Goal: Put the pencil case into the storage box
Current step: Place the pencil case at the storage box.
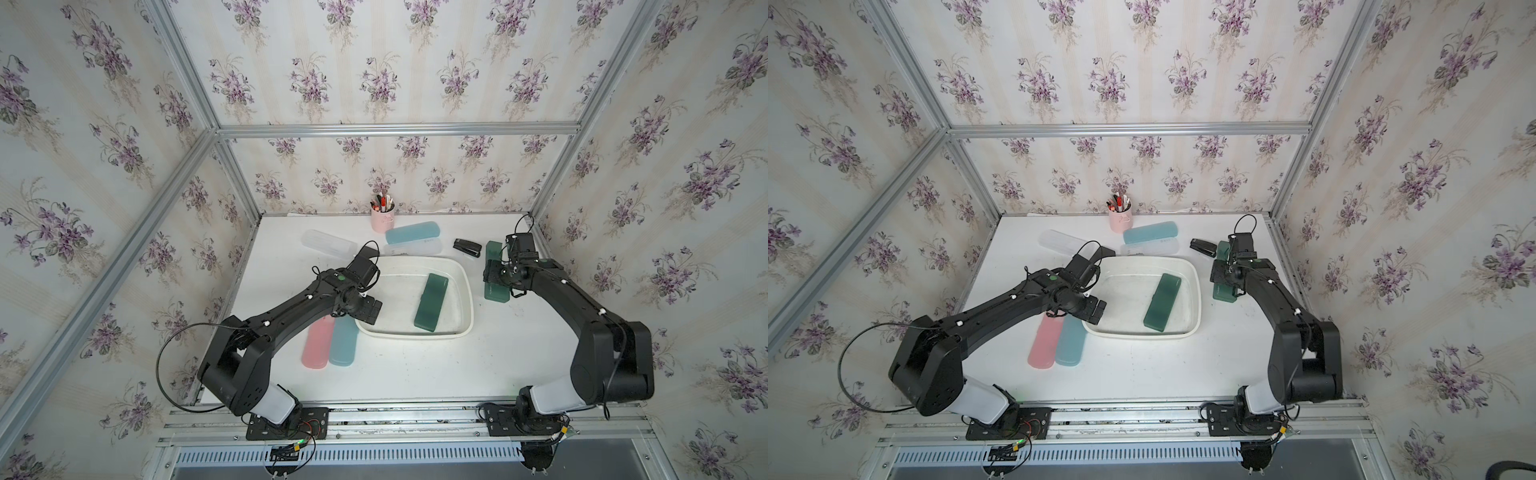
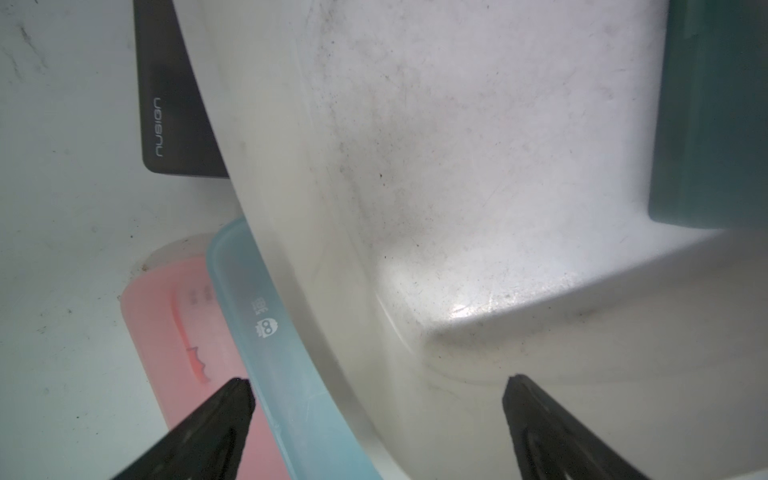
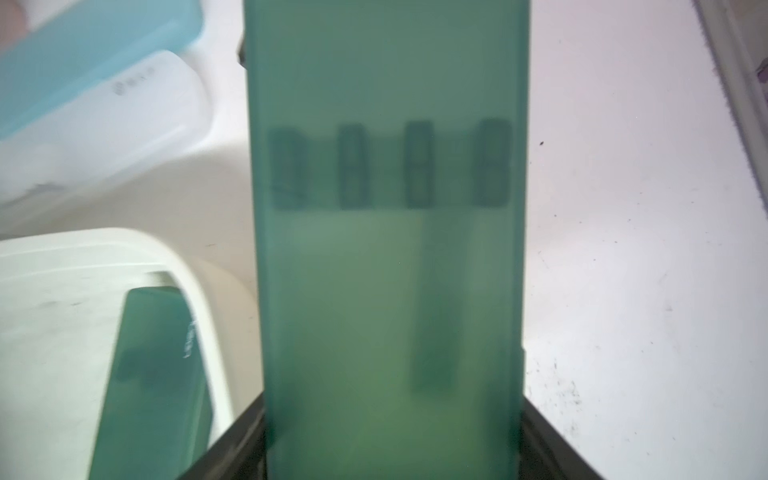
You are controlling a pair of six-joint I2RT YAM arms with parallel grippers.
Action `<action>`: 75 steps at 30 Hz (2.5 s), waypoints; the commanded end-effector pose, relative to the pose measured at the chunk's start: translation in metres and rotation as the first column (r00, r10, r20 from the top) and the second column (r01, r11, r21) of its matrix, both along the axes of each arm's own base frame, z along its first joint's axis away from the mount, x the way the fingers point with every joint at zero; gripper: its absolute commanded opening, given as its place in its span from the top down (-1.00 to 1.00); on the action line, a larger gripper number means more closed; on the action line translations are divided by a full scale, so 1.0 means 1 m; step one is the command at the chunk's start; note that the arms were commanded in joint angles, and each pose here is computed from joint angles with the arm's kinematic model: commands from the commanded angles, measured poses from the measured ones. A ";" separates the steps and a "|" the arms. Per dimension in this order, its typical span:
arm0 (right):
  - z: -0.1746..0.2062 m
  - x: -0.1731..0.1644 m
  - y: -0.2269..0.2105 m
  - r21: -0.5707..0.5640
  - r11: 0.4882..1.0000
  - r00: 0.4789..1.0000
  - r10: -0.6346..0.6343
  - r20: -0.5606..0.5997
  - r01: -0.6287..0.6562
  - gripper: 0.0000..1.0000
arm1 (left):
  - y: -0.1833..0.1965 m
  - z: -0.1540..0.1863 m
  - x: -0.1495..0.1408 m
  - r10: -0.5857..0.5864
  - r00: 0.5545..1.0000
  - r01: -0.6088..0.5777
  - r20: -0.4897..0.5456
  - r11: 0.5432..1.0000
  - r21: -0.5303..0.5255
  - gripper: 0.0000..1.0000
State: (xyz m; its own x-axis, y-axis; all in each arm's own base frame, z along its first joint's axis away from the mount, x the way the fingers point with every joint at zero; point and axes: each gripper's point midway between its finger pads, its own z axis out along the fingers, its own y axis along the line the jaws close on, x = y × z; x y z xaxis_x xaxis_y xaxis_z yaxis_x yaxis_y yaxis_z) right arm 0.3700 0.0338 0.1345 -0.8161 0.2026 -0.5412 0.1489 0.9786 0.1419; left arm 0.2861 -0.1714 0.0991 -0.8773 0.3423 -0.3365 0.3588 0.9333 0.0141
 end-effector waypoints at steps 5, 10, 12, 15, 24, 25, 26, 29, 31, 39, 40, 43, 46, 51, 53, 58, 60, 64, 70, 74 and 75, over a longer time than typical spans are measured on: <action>0.052 -0.023 0.091 0.161 0.982 0.993 0.093 0.077 -0.104 -0.34 | 0.002 0.017 0.004 0.020 0.999 -0.019 0.046 1.000 -0.018 -0.98; 0.038 -0.036 0.179 0.257 0.946 0.980 0.184 0.082 -0.199 -0.34 | 0.010 0.025 0.003 0.043 0.997 -0.042 0.061 0.999 -0.022 -0.98; 0.027 -0.036 0.203 0.278 0.937 0.978 0.197 0.073 -0.210 -0.33 | 0.015 0.026 0.001 0.049 0.997 -0.048 0.063 0.999 -0.020 -0.98; 0.011 -0.035 0.232 0.293 0.931 0.976 0.211 0.056 -0.218 -0.34 | 0.024 0.034 -0.003 0.063 0.995 -0.060 0.083 0.998 -0.028 -0.98; -0.029 -0.022 0.275 0.338 0.925 0.984 0.179 0.021 -0.175 -0.34 | 0.042 0.027 -0.013 0.082 0.994 -0.080 0.076 0.997 -0.020 -0.98; -0.033 -0.022 0.275 0.335 0.927 0.985 0.172 0.014 -0.167 -0.34 | 0.043 0.027 -0.013 0.082 0.994 -0.081 0.076 0.997 -0.021 -0.98; -0.038 -0.022 0.275 0.333 0.929 0.986 0.169 0.008 -0.162 -0.35 | 0.044 0.027 -0.014 0.085 0.993 -0.084 0.077 0.996 -0.022 -0.98; -0.053 -0.023 0.272 0.314 0.939 0.987 0.157 -0.019 -0.143 -0.35 | 0.047 0.024 -0.014 0.088 0.993 -0.087 0.078 0.996 -0.021 -0.98; -0.063 -0.025 0.270 0.305 0.943 0.988 0.151 -0.041 -0.131 -0.35 | 0.047 0.022 -0.015 0.085 0.994 -0.084 0.071 0.996 -0.022 -0.98; -0.094 -0.029 0.257 0.209 0.973 0.985 0.129 -0.114 -0.103 -0.41 | 0.046 0.019 -0.015 0.077 0.995 -0.075 0.066 0.997 -0.020 -0.98; -0.096 -0.029 0.253 0.188 0.977 0.985 0.123 -0.120 -0.099 -0.42 | 0.047 0.019 -0.016 0.077 0.995 -0.076 0.064 0.997 -0.019 -0.98; -0.098 -0.031 0.238 0.127 0.988 0.986 0.102 -0.128 -0.086 -0.44 | 0.048 0.020 -0.017 0.080 0.995 -0.079 0.065 0.997 -0.019 -0.98; -0.100 -0.033 0.222 0.082 0.995 0.987 0.076 -0.141 -0.065 -0.50 | 0.049 0.020 -0.018 0.084 0.994 -0.083 0.066 0.996 -0.016 -0.98; -0.107 -0.037 0.207 0.051 0.997 0.984 0.074 -0.165 -0.066 -0.63 | 0.051 0.019 -0.019 0.092 0.994 -0.091 0.055 0.996 -0.010 -0.98; -0.106 -0.037 0.202 0.020 0.997 0.984 0.071 -0.163 -0.069 -0.68 | 0.052 0.018 -0.021 0.092 0.994 -0.092 0.050 0.996 -0.002 -0.98; -0.091 -0.034 0.195 0.000 0.997 0.988 0.080 -0.130 -0.080 -0.81 | 0.057 0.020 -0.025 0.103 0.993 -0.104 0.050 0.995 0.007 -0.98; -0.080 -0.033 0.200 0.018 0.995 0.989 0.099 -0.112 -0.098 -0.89 | 0.056 0.019 -0.026 0.106 0.994 -0.107 0.040 0.994 0.006 -0.98; -0.064 -0.029 0.189 -0.037 0.994 0.992 0.098 -0.076 -0.101 -0.95 | 0.057 0.014 -0.033 0.117 0.993 -0.117 0.006 0.993 0.011 -0.98; -0.068 -0.025 0.160 -0.100 0.989 0.990 0.101 -0.102 -0.112 -0.98 | 0.058 -0.001 -0.048 0.143 0.989 -0.143 -0.047 0.990 0.004 -0.98; -0.083 -0.026 0.134 -0.101 0.991 0.989 0.075 -0.127 -0.088 -0.98 | 0.056 -0.011 -0.058 0.146 0.987 -0.144 -0.066 0.989 0.023 -0.98; -0.084 -0.026 0.126 -0.111 0.991 0.989 0.065 -0.130 -0.080 -0.98 | 0.055 -0.013 -0.060 0.145 0.987 -0.143 -0.068 0.989 0.031 -0.98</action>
